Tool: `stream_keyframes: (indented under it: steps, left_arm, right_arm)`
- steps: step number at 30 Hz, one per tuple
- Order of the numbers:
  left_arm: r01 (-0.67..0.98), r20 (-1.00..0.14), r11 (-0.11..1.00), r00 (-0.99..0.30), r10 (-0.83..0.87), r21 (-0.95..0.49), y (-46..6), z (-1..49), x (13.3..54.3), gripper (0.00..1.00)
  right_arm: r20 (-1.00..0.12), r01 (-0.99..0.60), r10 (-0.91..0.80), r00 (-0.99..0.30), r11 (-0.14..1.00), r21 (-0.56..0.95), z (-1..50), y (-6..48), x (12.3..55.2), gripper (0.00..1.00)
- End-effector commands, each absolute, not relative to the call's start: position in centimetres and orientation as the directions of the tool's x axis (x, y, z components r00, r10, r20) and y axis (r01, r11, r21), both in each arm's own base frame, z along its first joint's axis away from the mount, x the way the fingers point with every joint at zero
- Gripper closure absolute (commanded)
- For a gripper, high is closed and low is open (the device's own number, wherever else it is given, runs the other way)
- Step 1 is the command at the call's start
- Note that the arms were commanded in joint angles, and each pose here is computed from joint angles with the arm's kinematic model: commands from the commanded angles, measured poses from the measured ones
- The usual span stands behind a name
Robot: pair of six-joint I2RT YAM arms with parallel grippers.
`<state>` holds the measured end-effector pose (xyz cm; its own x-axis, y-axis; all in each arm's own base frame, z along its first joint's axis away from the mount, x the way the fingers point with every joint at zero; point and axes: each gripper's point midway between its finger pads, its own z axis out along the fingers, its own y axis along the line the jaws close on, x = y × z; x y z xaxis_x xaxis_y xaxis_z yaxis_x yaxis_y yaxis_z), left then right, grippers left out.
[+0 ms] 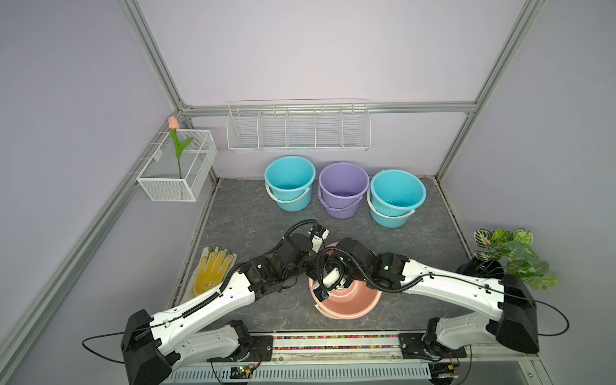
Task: Wipe the inside of the bucket with a cloth
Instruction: Wipe the dirt from the inside of the bucket.
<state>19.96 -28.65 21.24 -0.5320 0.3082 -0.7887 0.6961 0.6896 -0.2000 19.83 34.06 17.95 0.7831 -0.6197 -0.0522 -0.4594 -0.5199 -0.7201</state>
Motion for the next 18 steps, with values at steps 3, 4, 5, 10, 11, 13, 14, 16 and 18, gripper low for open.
stream_keyframes:
  steps: [3,4,5,10,11,13,14,16,18]
  left_arm:
    - [0.716,-0.781,0.655,-0.543,0.309,-0.239,-29.5,21.5,19.2,1.0]
    - [0.716,-0.781,0.656,-0.543,0.309,-0.239,-29.5,21.5,19.3,1.0]
    - [0.717,-0.78,0.656,-0.543,0.31,-0.238,-29.5,21.5,19.2,1.0]
    - [0.713,-0.779,0.66,-0.544,0.31,-0.235,-29.4,21.4,19.3,1.0]
    - [0.713,-0.779,0.661,-0.543,0.313,-0.232,-29.4,21.3,19.3,1.0]
    - [0.713,-0.78,0.663,-0.541,0.314,-0.227,-29.4,21.3,19.4,1.0]
    - [0.712,-0.78,0.665,-0.54,0.316,-0.224,-29.3,21.2,19.4,1.0]
    - [0.71,-0.78,0.668,-0.541,0.315,-0.223,-29.4,21.2,19.5,1.0]
    - [0.709,-0.781,0.669,-0.54,0.314,-0.221,-29.4,21.3,19.6,1.0]
  right_arm:
    - [0.081,-0.348,-0.629,0.774,-0.528,-0.775,21.9,32.3,22.5,0.93]
    - [0.099,-0.346,-0.635,0.766,-0.537,-0.769,21.9,31.8,22.8,0.93]
    - [0.118,-0.345,-0.641,0.758,-0.549,-0.761,21.9,31.3,23.0,0.93]
    - [0.187,-0.369,-0.663,0.725,-0.603,-0.708,21.4,28.3,23.1,0.93]
    - [0.202,-0.377,-0.666,0.718,-0.616,-0.692,21.2,27.7,23.0,0.93]
    - [0.223,-0.396,-0.67,0.708,-0.638,-0.66,20.8,26.4,22.6,0.93]
    - [0.23,-0.411,-0.674,0.703,-0.647,-0.642,20.5,25.7,22.4,0.93]
    - [0.238,-0.434,-0.68,0.694,-0.658,-0.615,20.2,24.5,21.9,0.93]
    - [0.238,-0.46,-0.689,0.685,-0.662,-0.592,20.0,23.3,21.3,0.93]
